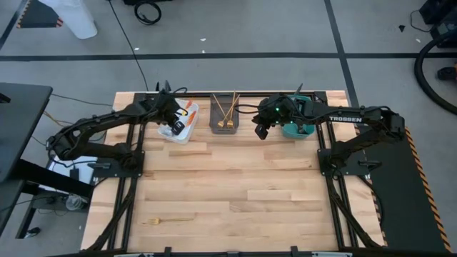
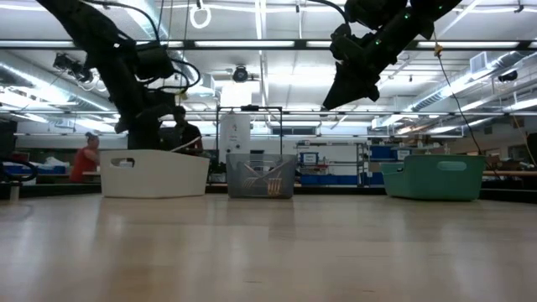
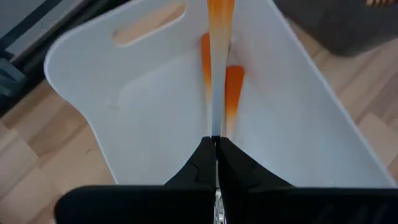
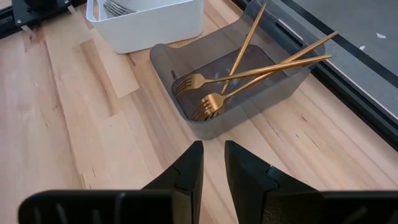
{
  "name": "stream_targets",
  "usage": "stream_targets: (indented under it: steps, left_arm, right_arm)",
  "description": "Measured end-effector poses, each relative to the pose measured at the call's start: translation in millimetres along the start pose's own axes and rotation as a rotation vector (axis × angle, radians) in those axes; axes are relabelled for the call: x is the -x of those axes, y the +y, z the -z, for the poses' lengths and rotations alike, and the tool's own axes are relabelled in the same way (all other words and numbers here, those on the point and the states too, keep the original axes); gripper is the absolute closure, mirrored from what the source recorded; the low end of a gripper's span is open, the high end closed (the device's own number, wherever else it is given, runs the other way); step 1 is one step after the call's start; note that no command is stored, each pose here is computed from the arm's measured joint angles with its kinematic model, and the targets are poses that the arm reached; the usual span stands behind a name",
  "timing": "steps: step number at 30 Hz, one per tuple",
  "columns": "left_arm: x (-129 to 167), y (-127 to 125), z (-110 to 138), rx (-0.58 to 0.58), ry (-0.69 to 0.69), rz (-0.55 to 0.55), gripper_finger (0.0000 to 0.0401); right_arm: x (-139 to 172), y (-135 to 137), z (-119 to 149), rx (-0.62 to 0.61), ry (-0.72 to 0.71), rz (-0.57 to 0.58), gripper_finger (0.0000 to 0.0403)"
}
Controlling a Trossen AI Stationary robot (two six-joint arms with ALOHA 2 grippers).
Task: Sort silverware by color (type)
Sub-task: Put the orange fork into the white bin
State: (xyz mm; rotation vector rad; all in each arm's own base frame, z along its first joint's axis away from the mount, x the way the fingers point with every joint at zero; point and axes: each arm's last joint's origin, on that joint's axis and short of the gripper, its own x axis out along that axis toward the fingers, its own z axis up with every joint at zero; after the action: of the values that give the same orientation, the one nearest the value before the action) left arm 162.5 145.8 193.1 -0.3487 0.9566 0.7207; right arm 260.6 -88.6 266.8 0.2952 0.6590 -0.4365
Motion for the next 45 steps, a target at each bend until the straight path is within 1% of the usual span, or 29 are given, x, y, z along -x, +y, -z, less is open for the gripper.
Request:
stream_targets:
  steps: [6, 9, 14, 24, 32, 41, 45]
  left_arm:
    - [-11, -1, 16, 0.050, 0.004, 0.011, 0.0394]
    - [-15, -1, 21, 0.055, 0.004, 0.016, 0.0394]
    - [-20, -1, 27, 0.081, -0.008, 0.020, 0.0394]
    - [-25, -2, 36, 0.086, -0.013, 0.027, 0.0394]
    - [-31, -2, 46, 0.111, -0.017, 0.028, 0.0391]
    - [-31, -2, 46, 0.111, -0.015, 0.027, 0.0382]
    - [-31, -2, 47, 0.130, -0.014, 0.027, 0.0380]
  right_arm:
    - [0, 0, 0, -0.003, 0.000, 0.000, 0.0326]
    - [0, 0, 0, -0.010, 0.002, -0.003, 0.0326]
    - [0, 1, 0, -0.018, 0.004, -0.007, 0.0326]
    - [0, 2, 1, -0.017, 0.010, -0.011, 0.0326]
    - [0, 5, 2, -0.012, 0.011, -0.017, 0.0326]
    - [0, 6, 2, -0.009, 0.012, -0.020, 0.0326]
    - [0, 6, 2, -0.017, 0.012, -0.020, 0.0326]
